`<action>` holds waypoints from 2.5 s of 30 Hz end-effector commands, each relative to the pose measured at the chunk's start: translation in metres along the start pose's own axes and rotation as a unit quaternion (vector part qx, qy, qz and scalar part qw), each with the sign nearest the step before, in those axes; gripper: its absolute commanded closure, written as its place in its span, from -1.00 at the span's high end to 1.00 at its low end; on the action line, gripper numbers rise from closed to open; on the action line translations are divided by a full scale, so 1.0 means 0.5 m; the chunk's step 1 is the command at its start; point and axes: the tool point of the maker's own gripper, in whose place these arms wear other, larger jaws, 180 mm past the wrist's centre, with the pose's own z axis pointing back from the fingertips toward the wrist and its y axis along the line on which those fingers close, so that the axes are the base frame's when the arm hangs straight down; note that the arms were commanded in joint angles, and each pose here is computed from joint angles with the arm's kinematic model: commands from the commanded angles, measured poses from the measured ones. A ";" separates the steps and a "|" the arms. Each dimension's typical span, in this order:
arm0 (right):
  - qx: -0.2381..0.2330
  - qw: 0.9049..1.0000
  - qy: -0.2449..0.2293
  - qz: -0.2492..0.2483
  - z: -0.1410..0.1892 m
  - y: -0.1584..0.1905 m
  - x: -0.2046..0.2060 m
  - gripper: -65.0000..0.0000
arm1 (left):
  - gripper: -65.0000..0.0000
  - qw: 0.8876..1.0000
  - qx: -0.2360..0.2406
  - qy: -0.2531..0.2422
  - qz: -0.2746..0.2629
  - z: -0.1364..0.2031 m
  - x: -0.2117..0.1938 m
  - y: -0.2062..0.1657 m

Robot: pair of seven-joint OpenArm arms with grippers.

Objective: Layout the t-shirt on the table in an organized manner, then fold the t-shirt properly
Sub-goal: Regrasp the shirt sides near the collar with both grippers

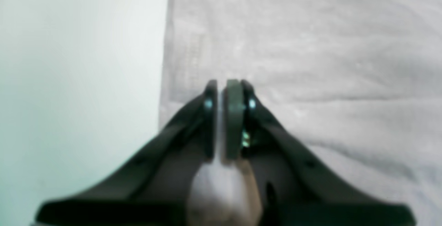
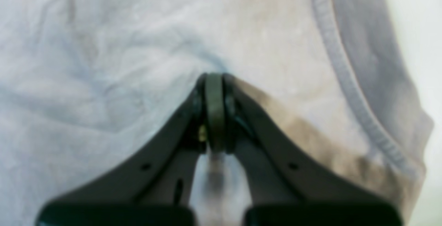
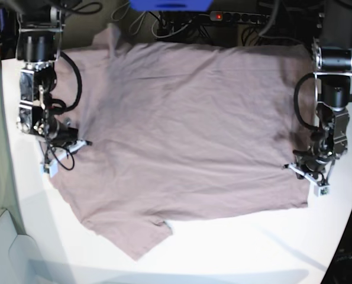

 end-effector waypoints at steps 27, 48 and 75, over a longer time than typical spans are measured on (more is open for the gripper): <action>-0.008 0.995 -0.073 0.068 0.151 0.056 0.088 -1.00 | -0.85 0.990 -0.069 0.108 0.054 0.213 -0.193 -0.085; -0.011 0.998 -0.005 0.064 0.138 0.043 -0.017 -1.00 | -0.85 0.998 0.017 0.043 0.040 0.018 -0.058 -0.005; -0.016 0.998 0.010 0.061 0.129 0.032 -0.044 -1.00 | -0.85 0.996 -0.053 0.069 0.028 0.215 -0.114 -0.076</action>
